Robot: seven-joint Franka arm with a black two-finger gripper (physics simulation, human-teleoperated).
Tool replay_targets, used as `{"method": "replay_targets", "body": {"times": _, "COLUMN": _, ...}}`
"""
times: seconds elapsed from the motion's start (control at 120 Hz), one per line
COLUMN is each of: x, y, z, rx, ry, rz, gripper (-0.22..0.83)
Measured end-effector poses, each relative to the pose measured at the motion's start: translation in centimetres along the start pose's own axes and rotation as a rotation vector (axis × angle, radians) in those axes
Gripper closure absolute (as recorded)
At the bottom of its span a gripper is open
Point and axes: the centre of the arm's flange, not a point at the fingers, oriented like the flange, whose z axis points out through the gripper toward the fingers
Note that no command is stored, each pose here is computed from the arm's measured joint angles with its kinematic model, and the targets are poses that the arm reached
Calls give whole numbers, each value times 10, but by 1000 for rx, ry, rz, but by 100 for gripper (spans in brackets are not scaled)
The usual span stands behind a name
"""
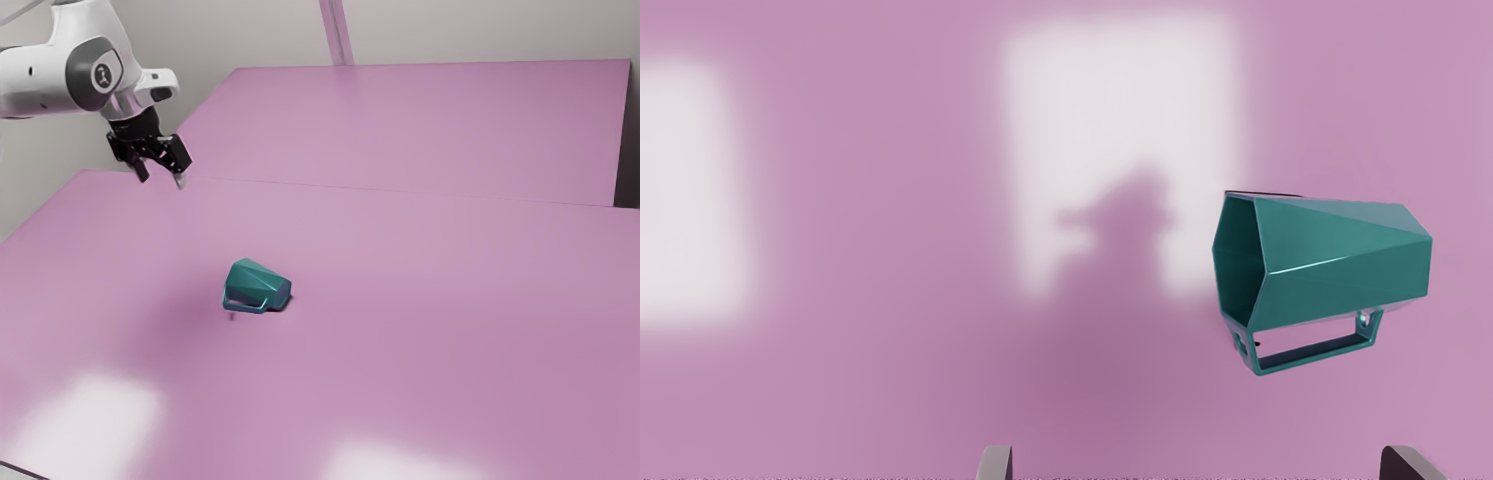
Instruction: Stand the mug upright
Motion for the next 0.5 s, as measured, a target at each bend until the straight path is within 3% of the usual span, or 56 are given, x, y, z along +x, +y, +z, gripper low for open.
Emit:
{"method": "replay_targets", "body": {"times": 0.2, "x": -2, "y": -4, "z": 13, "rx": -63, "ry": -8, "rz": -24, "gripper": 0}}
{"method": "replay_targets", "body": {"times": 0.5, "x": -2, "y": -5, "z": 92, "rx": -296, "ry": -60, "rz": -81, "gripper": 0}}
